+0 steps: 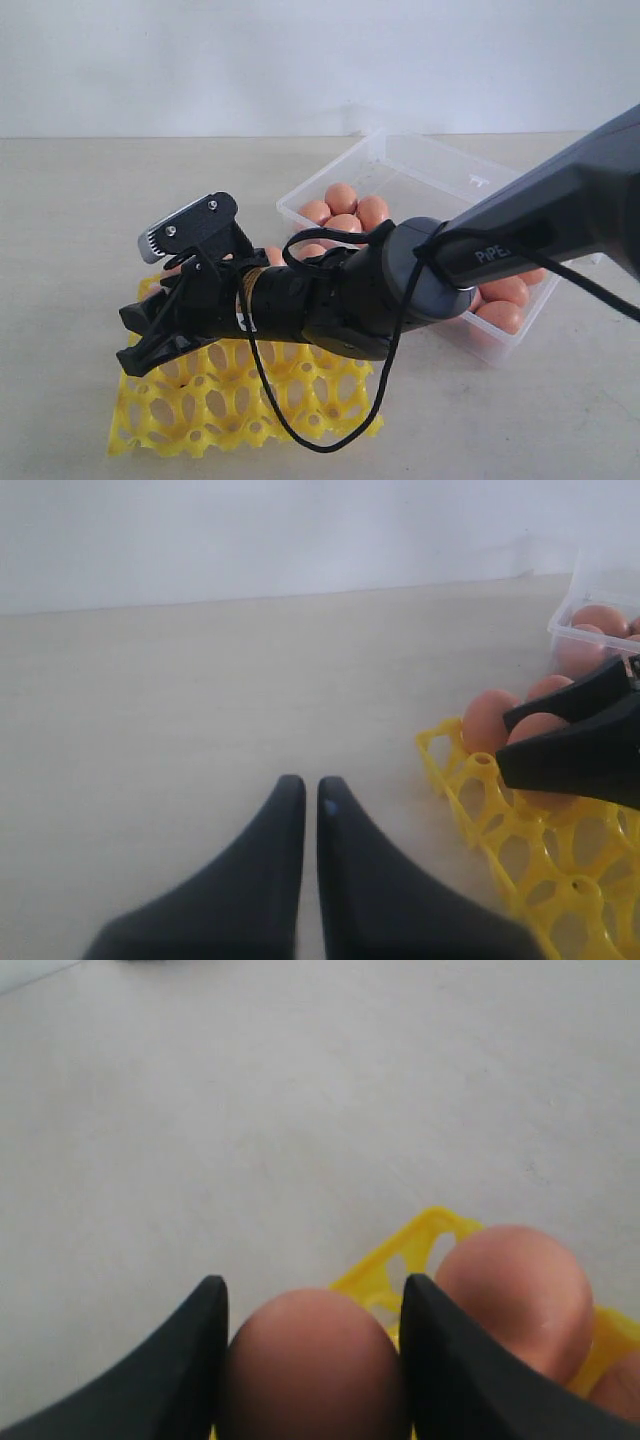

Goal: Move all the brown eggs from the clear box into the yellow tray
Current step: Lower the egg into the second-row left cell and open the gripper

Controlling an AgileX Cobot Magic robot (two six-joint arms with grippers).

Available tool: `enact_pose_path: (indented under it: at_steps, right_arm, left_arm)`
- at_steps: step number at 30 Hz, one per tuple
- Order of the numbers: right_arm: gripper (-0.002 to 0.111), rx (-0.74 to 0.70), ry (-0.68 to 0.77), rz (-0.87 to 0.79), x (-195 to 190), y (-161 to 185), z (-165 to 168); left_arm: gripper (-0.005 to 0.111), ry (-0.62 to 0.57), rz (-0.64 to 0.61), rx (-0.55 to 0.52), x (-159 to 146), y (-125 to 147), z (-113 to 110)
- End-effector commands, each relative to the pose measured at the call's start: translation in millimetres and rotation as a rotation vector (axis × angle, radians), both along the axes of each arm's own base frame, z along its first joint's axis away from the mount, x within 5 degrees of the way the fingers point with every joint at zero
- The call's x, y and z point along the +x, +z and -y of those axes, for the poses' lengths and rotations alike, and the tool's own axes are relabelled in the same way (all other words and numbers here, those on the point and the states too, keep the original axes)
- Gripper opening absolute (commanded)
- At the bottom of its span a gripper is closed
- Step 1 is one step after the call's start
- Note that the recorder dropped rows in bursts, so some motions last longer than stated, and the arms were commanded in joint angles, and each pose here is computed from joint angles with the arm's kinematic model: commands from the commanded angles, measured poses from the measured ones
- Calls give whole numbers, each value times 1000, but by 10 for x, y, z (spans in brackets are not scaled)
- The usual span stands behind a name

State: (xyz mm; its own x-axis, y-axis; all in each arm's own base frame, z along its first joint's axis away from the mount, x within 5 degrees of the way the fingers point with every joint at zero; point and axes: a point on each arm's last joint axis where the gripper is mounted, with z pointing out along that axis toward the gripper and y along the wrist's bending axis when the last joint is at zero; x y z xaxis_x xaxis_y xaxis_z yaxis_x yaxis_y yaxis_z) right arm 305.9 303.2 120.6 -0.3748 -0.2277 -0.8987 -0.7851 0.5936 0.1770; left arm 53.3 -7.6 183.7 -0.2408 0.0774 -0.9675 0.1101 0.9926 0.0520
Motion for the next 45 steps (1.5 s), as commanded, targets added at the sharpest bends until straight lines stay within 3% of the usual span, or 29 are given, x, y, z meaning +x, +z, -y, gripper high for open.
enact_pose_path:
  at_steps: [1,15,17,20,21,29,35,41,45]
  right_arm:
    - [0,-28,24,47,8,-6,-5]
    - [0,-36,27,83,24,-79,-8]
    - [6,-14,30,88,22,-61,-18]
    - [35,3,35,97,22,-45,-26]
    - [38,3,35,97,22,-45,-26]
    - [40,-2,33,95,22,-49,-24]
    - [57,-4,33,93,22,-52,-23]
    - [56,5,35,99,22,-35,-26]
    - [56,27,38,170,25,245,-14]
  left_arm:
    - [4,-4,3,3,0,-7,1]
    - [4,-4,3,3,0,-7,1]
    - [4,-4,3,3,0,-7,1]
    - [4,-4,3,3,0,-7,1]
    - [4,-4,3,3,0,-7,1]
    - [4,-4,3,3,0,-7,1]
    - [4,-4,3,3,0,-7,1]
    - [4,-4,3,3,0,-7,1]
    - [4,-4,3,3,0,-7,1]
